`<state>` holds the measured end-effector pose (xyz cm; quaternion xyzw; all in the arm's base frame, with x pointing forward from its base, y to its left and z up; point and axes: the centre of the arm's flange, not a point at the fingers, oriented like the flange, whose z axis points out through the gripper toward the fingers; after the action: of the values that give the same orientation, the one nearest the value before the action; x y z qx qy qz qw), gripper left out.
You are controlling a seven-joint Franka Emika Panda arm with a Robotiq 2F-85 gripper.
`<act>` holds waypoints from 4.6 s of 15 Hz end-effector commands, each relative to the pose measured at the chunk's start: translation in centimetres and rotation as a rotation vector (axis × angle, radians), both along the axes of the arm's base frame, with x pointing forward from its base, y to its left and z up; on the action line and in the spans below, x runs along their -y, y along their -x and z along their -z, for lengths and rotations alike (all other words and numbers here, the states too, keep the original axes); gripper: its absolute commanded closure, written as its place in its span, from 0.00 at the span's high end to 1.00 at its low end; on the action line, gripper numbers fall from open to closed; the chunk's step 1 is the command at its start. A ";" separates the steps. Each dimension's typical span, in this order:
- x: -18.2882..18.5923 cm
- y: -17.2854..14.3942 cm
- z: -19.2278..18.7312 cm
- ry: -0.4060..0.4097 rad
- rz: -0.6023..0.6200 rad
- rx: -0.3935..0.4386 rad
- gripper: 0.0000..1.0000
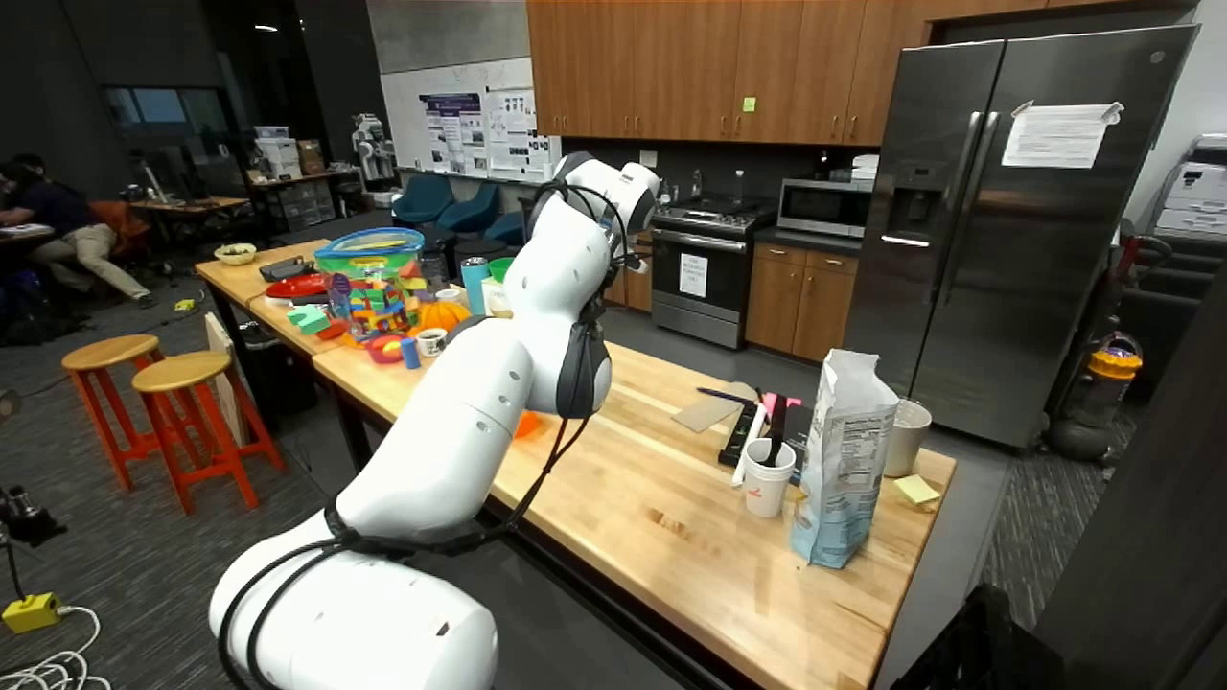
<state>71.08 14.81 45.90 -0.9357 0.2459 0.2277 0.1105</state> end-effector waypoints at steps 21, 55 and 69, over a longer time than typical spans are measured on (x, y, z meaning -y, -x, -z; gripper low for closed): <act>2.3 2.2 1.0 0.093 -0.025 -0.157 0.01; 0.0 2.7 5.5 0.024 -0.260 -0.169 0.01; 0.0 0.9 11.6 0.192 -0.285 -0.158 0.01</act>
<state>69.71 15.09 35.03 -0.9380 0.1374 0.3183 -0.0053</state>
